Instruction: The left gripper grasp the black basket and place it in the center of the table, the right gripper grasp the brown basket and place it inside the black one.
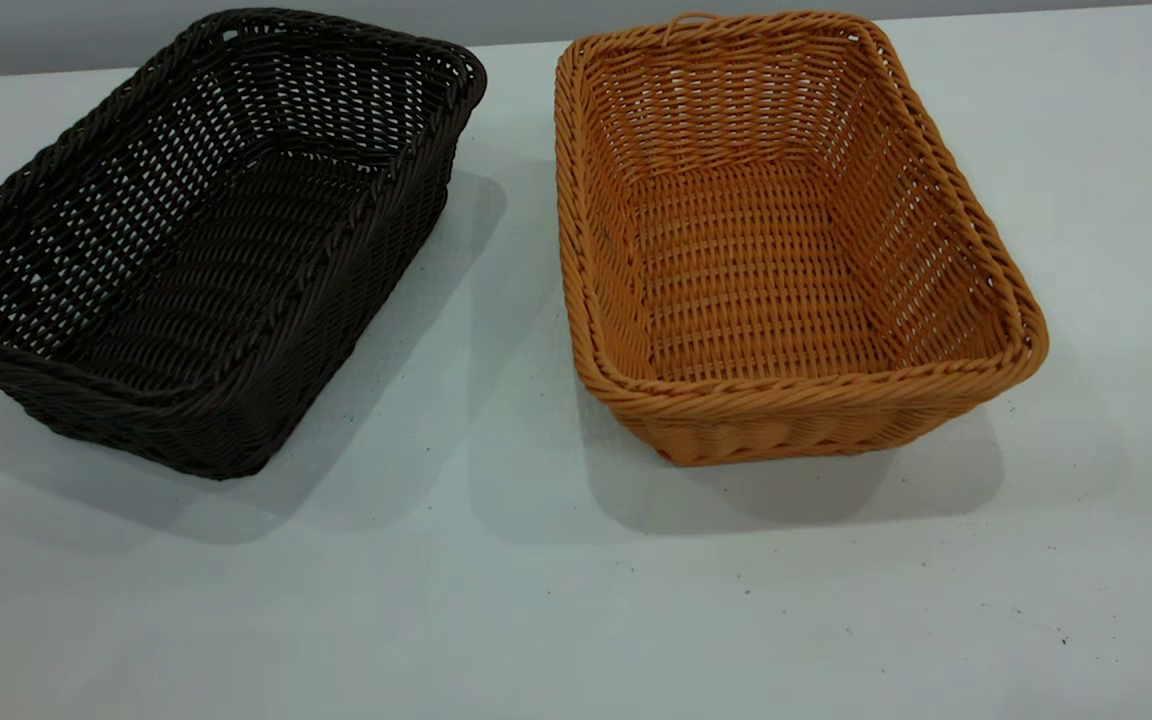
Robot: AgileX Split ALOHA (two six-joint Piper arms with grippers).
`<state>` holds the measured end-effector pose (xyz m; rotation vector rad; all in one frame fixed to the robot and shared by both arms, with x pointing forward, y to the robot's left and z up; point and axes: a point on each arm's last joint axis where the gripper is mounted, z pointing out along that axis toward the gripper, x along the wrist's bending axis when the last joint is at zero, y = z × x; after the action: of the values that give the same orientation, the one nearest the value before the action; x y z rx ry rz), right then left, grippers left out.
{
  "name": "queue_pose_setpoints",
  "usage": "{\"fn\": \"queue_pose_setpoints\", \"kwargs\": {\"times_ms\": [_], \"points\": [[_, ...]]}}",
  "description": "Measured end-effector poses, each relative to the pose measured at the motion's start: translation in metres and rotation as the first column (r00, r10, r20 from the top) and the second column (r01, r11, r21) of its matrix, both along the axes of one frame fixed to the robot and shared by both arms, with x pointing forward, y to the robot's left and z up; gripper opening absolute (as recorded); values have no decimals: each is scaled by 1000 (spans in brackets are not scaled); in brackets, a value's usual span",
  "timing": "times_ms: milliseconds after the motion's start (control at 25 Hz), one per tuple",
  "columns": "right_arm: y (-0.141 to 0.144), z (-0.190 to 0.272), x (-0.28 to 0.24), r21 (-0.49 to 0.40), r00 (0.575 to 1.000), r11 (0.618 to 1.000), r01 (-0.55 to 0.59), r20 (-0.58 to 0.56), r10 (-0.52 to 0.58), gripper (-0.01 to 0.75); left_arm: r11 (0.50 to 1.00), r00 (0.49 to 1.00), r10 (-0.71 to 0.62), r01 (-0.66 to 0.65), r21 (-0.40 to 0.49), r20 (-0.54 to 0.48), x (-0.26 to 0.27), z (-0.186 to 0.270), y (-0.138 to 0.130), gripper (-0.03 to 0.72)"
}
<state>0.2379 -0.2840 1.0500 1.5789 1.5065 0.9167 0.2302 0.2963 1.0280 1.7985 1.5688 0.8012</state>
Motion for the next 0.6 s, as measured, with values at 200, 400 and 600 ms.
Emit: {"fn": "queue_pose_setpoints", "kwargs": {"times_ms": [200, 400, 600], "points": [[1, 0, 0, 12, 1000, 1000, -8, 3, 8, 0, 1000, 1000, 0, 0, 0, 0, 0, 0, 0, -1], [2, 0, 0, 26, 1000, 1000, -17, 6, 17, 0, 1000, 1000, 0, 0, 0, 0, 0, 0, 0, -1], [3, 0, 0, 27, 1000, 999, -18, 5, 18, 0, 1000, 1000, 0, 0, 0, 2, 0, 0, 0, -1]]}}
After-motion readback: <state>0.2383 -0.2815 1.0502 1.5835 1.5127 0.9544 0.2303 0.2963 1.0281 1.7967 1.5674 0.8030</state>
